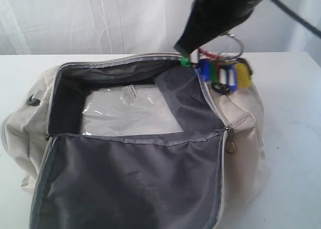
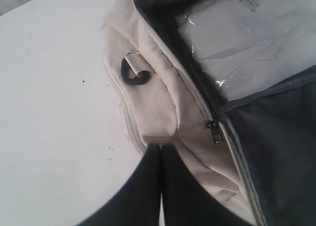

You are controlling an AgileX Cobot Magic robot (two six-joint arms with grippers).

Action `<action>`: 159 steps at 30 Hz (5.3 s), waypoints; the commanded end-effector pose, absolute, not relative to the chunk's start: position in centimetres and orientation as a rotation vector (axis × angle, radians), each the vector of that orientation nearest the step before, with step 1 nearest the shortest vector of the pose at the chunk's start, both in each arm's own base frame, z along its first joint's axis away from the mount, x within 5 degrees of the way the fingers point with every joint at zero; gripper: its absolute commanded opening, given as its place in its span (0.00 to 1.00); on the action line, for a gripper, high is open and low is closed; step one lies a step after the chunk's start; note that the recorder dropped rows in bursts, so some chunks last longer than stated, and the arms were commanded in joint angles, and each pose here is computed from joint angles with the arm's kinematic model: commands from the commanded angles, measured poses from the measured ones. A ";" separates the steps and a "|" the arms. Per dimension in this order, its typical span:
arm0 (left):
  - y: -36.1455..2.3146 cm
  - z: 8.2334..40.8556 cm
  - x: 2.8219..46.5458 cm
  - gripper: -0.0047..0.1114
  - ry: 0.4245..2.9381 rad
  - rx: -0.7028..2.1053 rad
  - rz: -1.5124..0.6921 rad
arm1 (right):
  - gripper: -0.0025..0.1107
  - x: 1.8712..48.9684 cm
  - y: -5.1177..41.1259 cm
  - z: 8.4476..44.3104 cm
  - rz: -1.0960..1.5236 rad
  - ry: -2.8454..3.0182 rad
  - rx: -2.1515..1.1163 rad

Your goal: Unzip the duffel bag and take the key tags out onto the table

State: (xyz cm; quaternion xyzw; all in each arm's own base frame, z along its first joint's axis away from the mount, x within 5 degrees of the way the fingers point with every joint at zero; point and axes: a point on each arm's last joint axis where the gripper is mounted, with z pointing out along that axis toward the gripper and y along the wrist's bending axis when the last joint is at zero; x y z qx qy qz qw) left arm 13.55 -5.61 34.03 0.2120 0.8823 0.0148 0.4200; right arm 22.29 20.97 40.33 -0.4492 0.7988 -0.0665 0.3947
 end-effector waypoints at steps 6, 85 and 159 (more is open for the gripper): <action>-5.6 33.5 13.3 0.04 2.225 0.524 0.020 | 0.02 21.6 13.4 42.6 -0.302 2.089 -0.781; -5.9 34.0 13.1 0.04 2.153 0.532 -0.050 | 0.02 6.6 3.0 40.5 0.277 1.844 -0.443; 1.1 16.7 5.1 0.04 1.932 0.075 0.196 | 0.02 6.0 2.7 40.6 0.318 1.838 -0.399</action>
